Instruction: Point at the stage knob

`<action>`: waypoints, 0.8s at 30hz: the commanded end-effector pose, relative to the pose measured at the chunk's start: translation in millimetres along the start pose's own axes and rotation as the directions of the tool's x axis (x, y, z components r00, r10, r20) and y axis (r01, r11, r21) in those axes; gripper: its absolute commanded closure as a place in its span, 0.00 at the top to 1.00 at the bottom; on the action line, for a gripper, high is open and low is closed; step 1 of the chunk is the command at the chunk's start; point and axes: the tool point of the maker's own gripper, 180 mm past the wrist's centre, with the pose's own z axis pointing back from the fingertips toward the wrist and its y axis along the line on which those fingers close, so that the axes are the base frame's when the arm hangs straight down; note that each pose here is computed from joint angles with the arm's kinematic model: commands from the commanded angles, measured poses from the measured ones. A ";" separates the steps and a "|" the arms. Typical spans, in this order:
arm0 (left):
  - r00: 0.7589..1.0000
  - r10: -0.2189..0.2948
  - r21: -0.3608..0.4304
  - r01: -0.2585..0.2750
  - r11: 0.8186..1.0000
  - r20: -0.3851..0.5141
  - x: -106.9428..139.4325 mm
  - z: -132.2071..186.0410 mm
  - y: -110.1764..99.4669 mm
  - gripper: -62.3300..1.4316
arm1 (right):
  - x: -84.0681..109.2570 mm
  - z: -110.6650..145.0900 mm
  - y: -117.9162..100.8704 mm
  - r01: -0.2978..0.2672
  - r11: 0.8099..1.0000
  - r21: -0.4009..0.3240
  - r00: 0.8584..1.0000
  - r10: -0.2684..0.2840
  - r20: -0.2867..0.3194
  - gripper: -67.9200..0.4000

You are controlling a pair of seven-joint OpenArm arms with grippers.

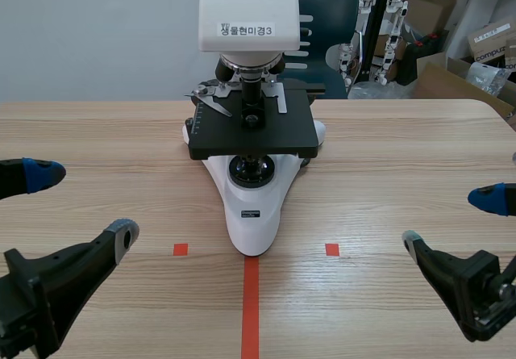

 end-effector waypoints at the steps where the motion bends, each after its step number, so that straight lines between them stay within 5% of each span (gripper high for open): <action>1: 0.999 0.005 -0.003 -0.005 1.000 0.034 9.4 -2.0 -2.3 1.00 | 3.7 0.0 -0.9 0.000 1.000 0.000 1.000 0.000 0.016 0.80; 24: 0.999 0.005 -0.003 -0.005 1.000 0.034 9.4 -2.0 -2.3 1.00 | -2.8 0.4 -3.9 0.007 1.000 -0.008 1.000 -0.007 0.008 0.80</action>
